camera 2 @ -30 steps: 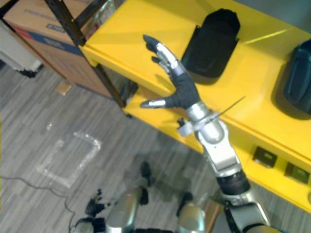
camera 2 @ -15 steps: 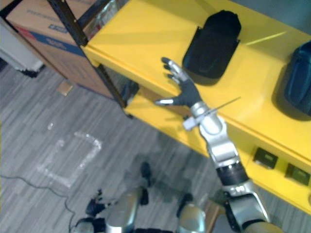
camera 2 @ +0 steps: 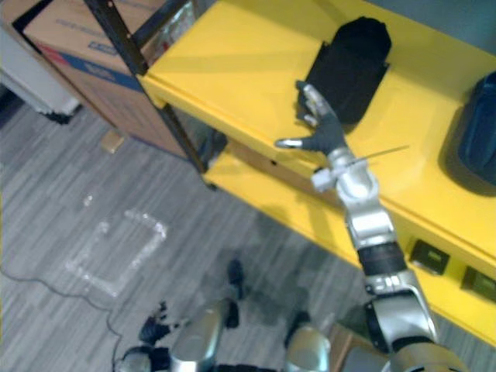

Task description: Walk over and take plastic housings, then place them on the shelf

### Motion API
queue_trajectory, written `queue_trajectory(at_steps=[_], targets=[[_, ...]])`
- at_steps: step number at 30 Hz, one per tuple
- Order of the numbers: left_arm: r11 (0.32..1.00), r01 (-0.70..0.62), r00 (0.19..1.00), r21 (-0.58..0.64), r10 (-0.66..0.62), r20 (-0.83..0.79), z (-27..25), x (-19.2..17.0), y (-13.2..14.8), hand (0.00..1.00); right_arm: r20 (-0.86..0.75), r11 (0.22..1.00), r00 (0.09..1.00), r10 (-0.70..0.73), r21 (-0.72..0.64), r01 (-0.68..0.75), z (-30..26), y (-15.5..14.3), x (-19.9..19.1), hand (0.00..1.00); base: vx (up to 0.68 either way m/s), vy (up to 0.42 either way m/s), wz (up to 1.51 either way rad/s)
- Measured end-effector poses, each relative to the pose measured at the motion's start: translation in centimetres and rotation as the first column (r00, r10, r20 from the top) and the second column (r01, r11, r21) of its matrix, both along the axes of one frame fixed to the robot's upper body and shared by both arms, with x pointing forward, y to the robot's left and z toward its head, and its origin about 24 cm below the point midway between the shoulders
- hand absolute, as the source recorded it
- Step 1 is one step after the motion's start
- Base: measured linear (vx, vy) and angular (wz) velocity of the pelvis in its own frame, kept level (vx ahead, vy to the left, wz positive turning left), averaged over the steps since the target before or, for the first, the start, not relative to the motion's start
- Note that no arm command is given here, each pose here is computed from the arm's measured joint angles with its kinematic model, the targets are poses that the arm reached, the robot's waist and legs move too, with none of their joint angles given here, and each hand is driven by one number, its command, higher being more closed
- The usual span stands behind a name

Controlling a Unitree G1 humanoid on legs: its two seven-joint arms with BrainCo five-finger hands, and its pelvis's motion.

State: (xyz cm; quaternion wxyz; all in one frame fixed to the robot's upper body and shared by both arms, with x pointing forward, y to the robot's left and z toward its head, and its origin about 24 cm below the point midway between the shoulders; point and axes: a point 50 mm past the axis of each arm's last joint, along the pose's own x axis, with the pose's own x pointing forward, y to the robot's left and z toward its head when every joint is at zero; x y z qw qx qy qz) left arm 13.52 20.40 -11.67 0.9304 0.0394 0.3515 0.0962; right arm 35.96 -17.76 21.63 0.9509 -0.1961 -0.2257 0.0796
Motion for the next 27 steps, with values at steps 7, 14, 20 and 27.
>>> queue_trajectory(at_steps=[7,14,20,27], targets=[[1.0,0.003,1.0,-0.013,-0.003,0.007,0.1,0.1,-0.4,0.0,0.016,0.998,0.998,-0.06,-0.005,0.06,1.3,-1.2,0.9,0.0,0.05,-0.01,0.05],[1.0,0.005,1.0,-0.021,-0.005,0.007,0.1,0.2,-0.5,0.0,0.023,0.998,0.998,-0.059,0.018,0.059,2.1,-1.7,1.1,0.0,0.04,-0.036,0.01],[0.999,0.007,1.0,-0.032,-0.007,0.011,0.1,0.2,-0.8,0.0,0.095,0.994,0.99,0.108,-0.036,-0.105,3.8,0.2,-0.6,0.0,0.01,-0.009,0.0],[1.0,-0.002,1.0,-0.026,0.002,0.013,0.0,0.2,-0.7,0.0,0.304,0.972,0.924,0.233,-0.086,-0.217,5.7,3.0,-5.0,0.0,0.04,-0.017,-0.02]])
